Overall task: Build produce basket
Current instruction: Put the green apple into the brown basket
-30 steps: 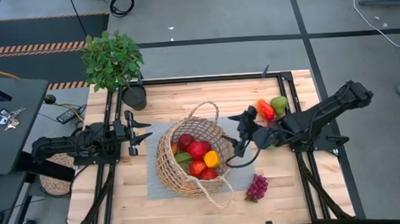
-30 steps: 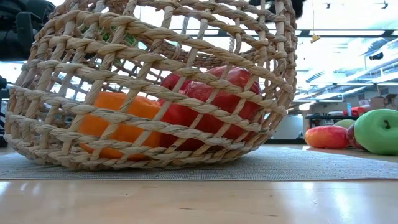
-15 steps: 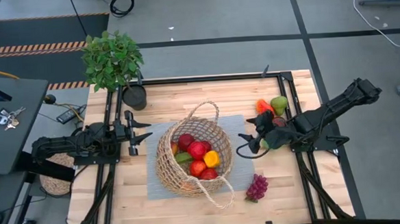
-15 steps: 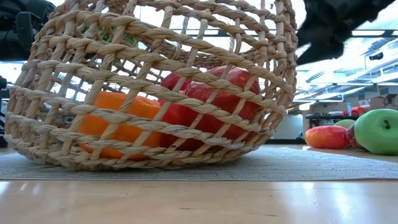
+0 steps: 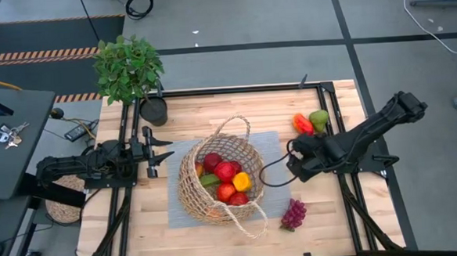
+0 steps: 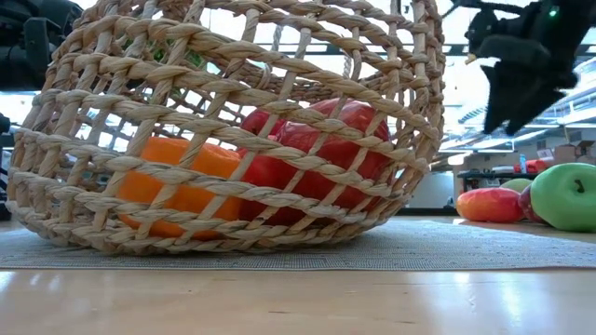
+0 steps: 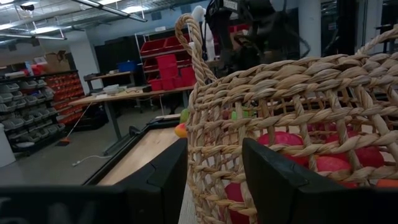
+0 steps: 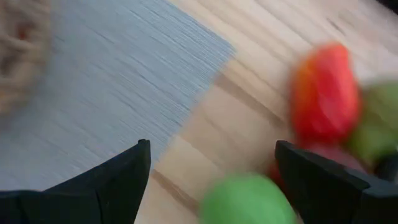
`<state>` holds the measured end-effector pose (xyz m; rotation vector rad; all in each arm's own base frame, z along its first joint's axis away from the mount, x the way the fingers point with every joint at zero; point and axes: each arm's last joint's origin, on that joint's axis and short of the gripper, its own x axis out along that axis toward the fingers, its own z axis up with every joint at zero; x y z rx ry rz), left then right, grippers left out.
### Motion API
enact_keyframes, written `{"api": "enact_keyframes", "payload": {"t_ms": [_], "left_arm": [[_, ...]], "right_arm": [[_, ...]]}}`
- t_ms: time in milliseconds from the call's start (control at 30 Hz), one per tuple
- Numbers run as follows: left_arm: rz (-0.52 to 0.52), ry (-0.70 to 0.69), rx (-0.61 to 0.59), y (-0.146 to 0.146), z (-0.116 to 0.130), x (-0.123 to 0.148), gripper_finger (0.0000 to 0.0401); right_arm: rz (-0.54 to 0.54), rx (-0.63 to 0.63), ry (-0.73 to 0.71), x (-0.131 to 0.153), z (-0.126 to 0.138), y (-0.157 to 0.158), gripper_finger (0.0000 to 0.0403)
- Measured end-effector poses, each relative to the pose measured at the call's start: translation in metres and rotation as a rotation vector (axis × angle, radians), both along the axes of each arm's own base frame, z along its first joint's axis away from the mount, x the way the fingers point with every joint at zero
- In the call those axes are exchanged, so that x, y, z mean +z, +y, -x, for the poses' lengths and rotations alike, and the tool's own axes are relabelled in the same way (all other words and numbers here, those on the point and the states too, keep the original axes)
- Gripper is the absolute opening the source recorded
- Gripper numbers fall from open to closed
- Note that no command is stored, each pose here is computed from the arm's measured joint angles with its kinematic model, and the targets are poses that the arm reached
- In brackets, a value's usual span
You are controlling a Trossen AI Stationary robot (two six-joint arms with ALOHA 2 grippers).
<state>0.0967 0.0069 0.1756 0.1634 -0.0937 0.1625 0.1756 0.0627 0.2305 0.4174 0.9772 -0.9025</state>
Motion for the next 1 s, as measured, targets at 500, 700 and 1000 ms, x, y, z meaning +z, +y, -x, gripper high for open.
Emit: {"api": "enact_keyframes", "payload": {"t_ms": [500,700,1000], "left_arm": [[0.000,0.000,0.000,0.000,0.000,0.000,0.0160],[0.000,0.001,0.000,0.000,0.000,0.000,0.0160],[0.000,0.000,-0.001,0.000,0.000,0.000,0.0160]], "right_arm": [[-0.171,0.046,0.263,-0.009,0.010,0.004,0.0348],[-0.174,0.050,0.292,-0.023,0.014,0.002,0.0348],[-0.154,0.048,0.277,-0.052,0.020,-0.004,0.0348]]}}
